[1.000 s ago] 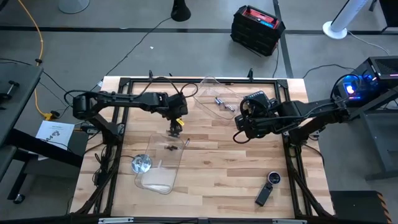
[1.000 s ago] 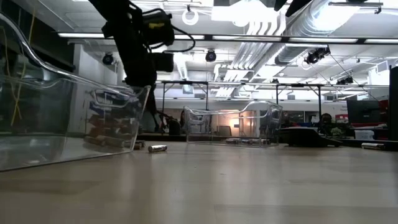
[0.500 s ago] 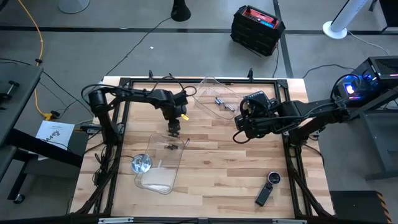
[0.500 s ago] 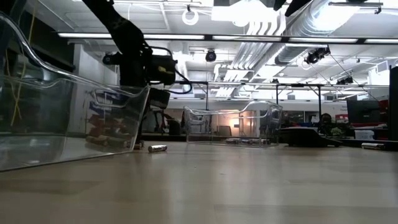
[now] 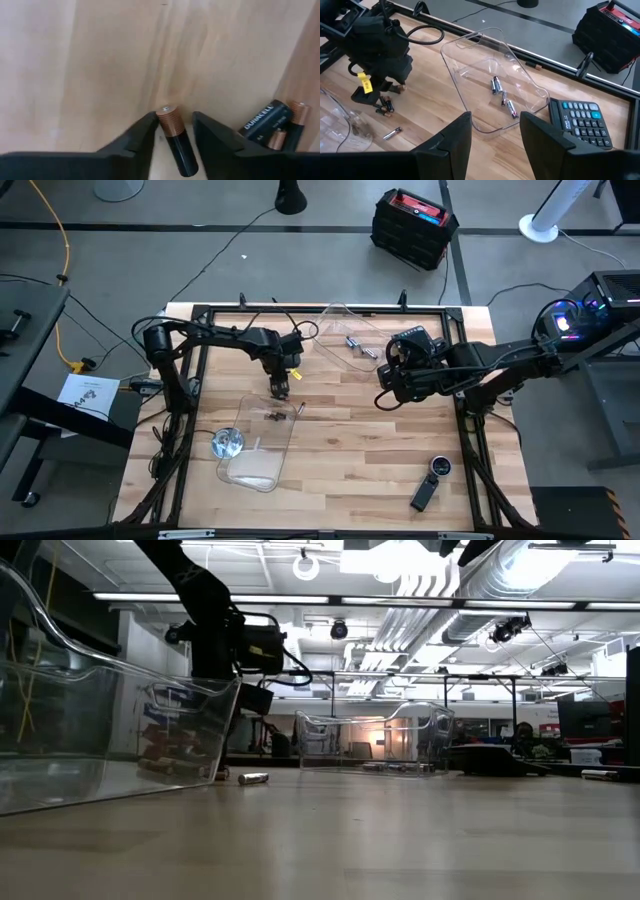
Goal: Sort batteries
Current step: Put the black battery into the bottom transparent bin
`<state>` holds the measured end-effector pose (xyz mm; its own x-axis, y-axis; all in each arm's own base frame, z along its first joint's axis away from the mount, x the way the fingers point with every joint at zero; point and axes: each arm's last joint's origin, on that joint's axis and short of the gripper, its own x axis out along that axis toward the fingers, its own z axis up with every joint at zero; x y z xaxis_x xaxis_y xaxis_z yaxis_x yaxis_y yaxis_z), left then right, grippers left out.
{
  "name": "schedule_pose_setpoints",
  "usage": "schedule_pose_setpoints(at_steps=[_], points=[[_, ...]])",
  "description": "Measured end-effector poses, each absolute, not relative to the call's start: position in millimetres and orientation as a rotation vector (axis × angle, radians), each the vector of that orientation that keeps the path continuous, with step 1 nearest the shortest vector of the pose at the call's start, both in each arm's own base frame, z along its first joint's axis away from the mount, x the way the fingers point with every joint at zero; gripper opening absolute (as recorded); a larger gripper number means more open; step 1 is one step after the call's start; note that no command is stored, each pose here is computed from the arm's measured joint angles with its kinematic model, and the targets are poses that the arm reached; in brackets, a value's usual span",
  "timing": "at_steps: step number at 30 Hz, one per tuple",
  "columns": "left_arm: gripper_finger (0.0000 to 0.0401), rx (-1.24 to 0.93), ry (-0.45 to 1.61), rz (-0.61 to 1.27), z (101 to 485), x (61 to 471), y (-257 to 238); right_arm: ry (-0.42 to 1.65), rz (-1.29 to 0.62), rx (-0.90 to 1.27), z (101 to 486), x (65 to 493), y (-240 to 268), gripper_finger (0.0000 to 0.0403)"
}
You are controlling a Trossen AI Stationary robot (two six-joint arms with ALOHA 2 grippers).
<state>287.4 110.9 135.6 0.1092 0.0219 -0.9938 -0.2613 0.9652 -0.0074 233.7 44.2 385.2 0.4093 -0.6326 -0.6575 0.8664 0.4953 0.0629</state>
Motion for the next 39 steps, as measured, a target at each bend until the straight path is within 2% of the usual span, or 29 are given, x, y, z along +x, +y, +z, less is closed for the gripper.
schedule_pose_setpoints(at_steps=[3, 4, 8, 13, 17, 20, 25, 32, 39], points=[[0.0038, -0.212, 1.449, 0.236, 135.8, 286.9, 111.5, 0.613, -0.985, 0.426, 385.3, 233.7, 44.0, 0.0161], [0.0029, -0.214, 1.447, 0.238, 137.2, 286.5, 111.4, 0.613, -0.985, 0.425, 385.4, 233.7, 44.0, 0.0161], [0.0029, -0.203, 1.421, 0.249, 152.9, 285.7, 111.9, 0.613, -0.985, 0.424, 385.4, 233.6, 44.0, 0.0161], [0.0028, -0.141, 1.286, 0.213, 202.6, 283.4, 112.9, 0.610, -0.988, 0.422, 385.4, 233.6, 43.8, 0.0161], [0.0028, -0.203, 1.092, -0.003, 252.9, 263.8, 97.1, 0.609, -0.988, 0.422, 385.4, 233.6, 43.8, 0.0161], [0.0028, -0.328, 0.958, -0.248, 285.3, 240.8, 74.7, 0.610, -0.987, 0.422, 385.5, 233.6, 43.9, 0.0161], [0.0028, -0.507, 0.802, -0.517, 328.0, 200.1, 37.4, 0.610, -0.987, 0.420, 385.4, 233.6, 43.9, 0.0161], [0.0030, -0.686, 0.692, -0.638, 345.3, 165.9, 2.3, 0.618, -0.981, 0.406, 385.5, 233.7, 43.9, 0.0161], [0.0031, -0.827, 0.589, -0.662, 337.3, 160.3, -13.1, 0.624, -0.977, 0.388, 385.5, 233.6, 43.8, 0.0161]])
